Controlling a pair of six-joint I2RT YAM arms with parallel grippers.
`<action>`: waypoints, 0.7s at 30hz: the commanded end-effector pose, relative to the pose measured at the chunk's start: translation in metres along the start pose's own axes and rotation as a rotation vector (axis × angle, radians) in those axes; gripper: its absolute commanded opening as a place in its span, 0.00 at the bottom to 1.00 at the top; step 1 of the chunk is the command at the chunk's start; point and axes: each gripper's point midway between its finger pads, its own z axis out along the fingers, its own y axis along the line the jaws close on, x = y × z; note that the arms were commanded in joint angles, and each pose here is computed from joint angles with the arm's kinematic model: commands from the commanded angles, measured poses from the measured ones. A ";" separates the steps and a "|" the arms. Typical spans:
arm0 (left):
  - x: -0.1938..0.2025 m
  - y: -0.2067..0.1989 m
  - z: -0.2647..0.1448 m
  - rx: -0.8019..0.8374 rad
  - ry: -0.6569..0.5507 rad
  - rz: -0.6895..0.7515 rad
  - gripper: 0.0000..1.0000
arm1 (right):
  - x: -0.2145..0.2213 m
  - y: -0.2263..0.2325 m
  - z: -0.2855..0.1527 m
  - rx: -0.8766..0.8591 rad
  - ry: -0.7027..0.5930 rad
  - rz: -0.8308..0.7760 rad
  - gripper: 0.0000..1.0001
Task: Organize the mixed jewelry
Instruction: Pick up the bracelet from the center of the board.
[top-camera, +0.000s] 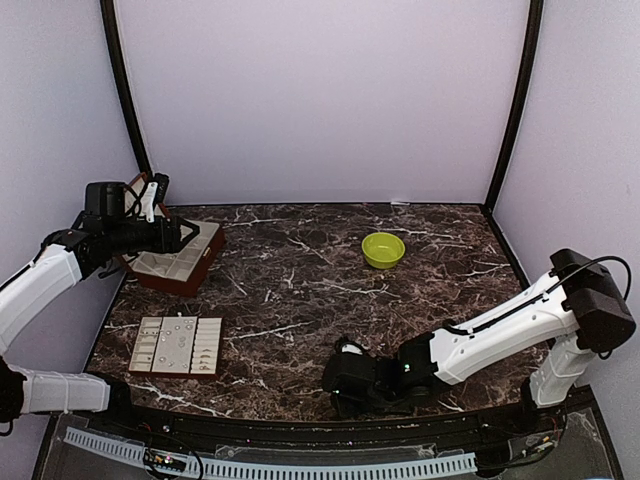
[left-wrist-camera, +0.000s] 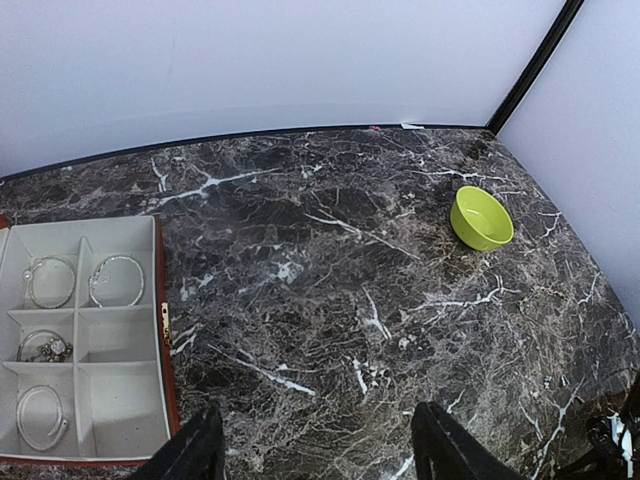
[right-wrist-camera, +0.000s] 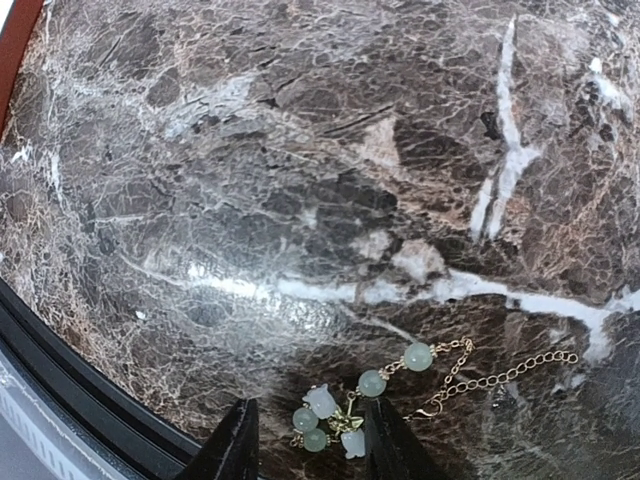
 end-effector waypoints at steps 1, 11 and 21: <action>0.000 -0.002 0.000 0.006 0.003 0.010 0.66 | 0.002 0.005 0.000 0.000 0.000 0.006 0.35; 0.000 -0.002 0.000 0.008 0.002 0.010 0.66 | 0.006 -0.003 -0.003 0.062 -0.003 -0.010 0.33; 0.001 -0.002 0.001 0.010 0.006 0.006 0.66 | 0.011 -0.003 0.002 0.061 0.005 -0.018 0.25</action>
